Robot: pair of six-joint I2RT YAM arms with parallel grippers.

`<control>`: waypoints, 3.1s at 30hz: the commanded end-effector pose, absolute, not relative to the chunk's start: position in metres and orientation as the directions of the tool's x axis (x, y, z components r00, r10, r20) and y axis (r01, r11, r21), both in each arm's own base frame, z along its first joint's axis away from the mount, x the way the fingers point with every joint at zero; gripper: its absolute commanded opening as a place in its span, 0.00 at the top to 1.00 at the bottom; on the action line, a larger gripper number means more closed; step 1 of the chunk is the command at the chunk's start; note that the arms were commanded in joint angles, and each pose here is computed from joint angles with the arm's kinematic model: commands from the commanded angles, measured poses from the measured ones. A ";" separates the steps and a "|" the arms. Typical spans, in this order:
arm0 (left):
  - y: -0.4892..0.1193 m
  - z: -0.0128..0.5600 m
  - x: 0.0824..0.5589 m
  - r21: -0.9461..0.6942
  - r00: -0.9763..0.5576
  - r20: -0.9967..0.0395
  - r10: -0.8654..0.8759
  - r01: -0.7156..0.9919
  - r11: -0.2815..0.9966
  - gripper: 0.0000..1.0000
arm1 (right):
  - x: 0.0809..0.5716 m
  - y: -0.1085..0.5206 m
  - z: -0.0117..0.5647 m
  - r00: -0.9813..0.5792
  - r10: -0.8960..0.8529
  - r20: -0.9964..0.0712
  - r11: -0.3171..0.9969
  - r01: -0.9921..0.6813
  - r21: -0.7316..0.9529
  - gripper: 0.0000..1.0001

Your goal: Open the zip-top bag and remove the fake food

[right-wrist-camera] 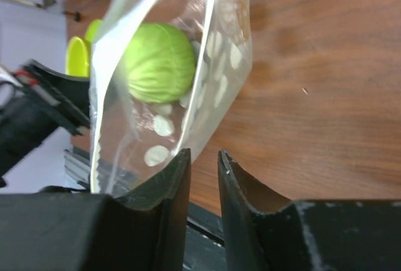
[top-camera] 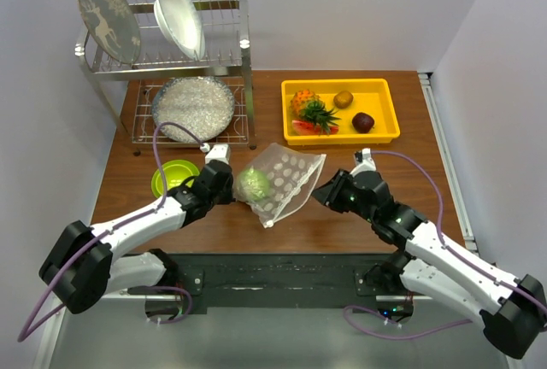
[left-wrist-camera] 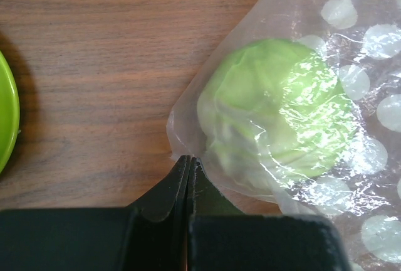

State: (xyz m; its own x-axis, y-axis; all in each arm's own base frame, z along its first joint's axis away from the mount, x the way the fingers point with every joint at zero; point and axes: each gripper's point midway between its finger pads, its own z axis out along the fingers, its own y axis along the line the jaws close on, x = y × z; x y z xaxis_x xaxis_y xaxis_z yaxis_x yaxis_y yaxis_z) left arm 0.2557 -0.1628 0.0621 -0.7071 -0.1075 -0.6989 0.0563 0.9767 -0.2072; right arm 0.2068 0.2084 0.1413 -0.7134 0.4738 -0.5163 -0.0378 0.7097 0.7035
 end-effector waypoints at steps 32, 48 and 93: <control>-0.189 0.113 0.292 -0.232 -0.626 -0.773 -0.106 0.122 0.965 0.67 | 0.197 0.202 0.173 -0.714 0.448 -0.538 0.756 -0.019 0.654 0.91; -0.191 0.112 0.292 -0.347 -0.601 -0.767 -0.224 0.096 0.933 0.53 | 0.187 0.221 0.142 -0.762 0.477 -0.439 0.678 0.002 0.735 0.89; -0.209 0.106 0.281 -0.447 -0.597 -0.765 -0.241 0.222 0.867 0.43 | 0.196 0.228 0.094 -0.701 0.630 -0.335 0.502 0.039 0.864 0.84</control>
State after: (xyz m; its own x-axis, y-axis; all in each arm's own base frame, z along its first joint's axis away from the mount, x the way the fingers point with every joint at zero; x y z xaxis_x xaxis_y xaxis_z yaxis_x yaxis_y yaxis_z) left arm 0.2820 -0.1955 0.0917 -0.6351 -0.2149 -0.7419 0.1321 0.9161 -0.3785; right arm 0.1834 0.2183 0.0765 -0.7385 0.5865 -0.3325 0.0959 0.5796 0.8092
